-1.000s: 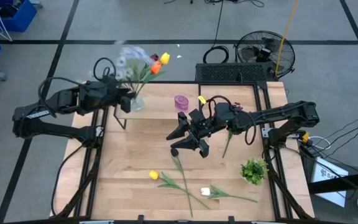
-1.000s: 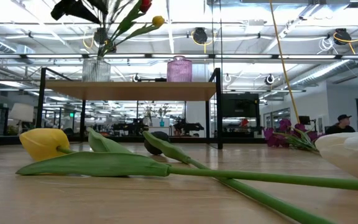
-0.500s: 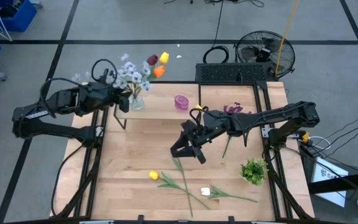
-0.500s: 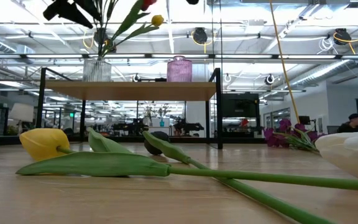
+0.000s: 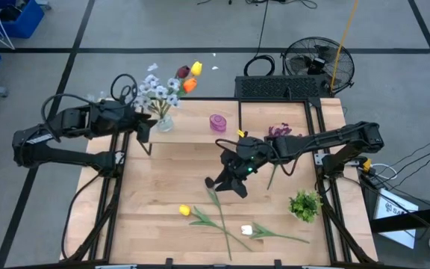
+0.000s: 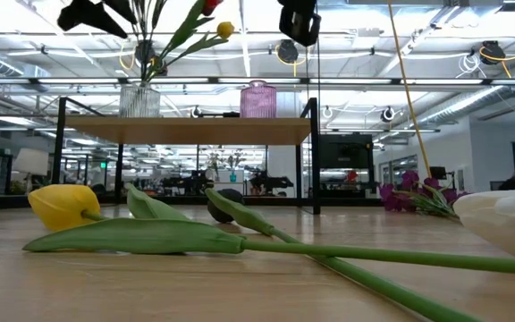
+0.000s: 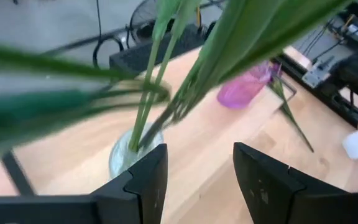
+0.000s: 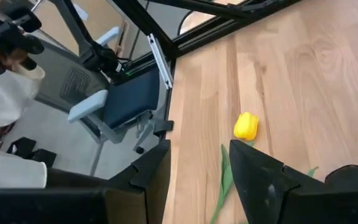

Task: Pick and place flowers into a vace then onto a shelf
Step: Put the violet flowers into the violet vase on the shelf

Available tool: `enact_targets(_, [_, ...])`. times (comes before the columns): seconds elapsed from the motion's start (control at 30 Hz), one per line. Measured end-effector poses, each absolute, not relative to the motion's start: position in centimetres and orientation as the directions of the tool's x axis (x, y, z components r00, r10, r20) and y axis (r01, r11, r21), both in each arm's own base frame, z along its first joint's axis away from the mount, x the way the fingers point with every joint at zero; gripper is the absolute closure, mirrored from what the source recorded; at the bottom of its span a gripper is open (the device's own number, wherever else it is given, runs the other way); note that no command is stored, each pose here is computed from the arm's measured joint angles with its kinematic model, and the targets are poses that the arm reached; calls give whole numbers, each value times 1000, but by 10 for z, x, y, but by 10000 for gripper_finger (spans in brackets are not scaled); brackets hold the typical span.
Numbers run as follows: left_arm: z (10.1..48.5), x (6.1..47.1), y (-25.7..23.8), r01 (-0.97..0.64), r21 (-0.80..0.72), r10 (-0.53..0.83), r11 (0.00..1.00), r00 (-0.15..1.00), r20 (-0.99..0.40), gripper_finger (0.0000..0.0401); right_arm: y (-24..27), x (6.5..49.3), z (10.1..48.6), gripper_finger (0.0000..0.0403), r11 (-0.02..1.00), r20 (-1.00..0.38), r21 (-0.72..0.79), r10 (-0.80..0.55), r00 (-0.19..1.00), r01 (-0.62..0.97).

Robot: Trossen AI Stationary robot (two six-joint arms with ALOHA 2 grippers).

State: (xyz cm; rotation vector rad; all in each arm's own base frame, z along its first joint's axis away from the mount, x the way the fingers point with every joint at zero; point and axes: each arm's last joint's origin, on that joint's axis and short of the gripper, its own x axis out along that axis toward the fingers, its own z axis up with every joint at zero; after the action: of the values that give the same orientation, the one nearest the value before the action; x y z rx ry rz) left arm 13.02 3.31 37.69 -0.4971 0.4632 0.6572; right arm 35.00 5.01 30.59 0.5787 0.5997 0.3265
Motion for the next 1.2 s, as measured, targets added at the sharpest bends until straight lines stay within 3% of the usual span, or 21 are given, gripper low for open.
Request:
enact_targets(0.17, [375,118,29,-659,-318,405,682,702,-585,215,46,348,301,248,799,-482,596,435,760,-79])
enact_targets(0.33, [378,111,25,-576,-377,304,725,759,-575,215,40,334,282,248,809,-676,572,372,636,135])
enact_targets(0.53, [379,104,25,-608,-358,356,709,747,-562,215,28,310,263,248,846,-899,314,120,422,430])
enact_targets(0.77, [373,102,28,-696,-285,437,660,663,-607,215,14,293,256,248,781,-967,124,-44,253,612])
enact_targets(0.87, [376,108,27,-643,-311,394,700,710,-583,215,12,297,257,248,779,-957,148,-42,287,609])
enact_targets(0.97, [378,109,28,-639,-313,405,702,720,-563,215,13,309,262,248,801,-910,227,-29,414,554])
enact_targets(1.2, [383,112,28,-610,-348,403,711,761,-509,215,18,350,297,248,848,-544,490,119,831,199])
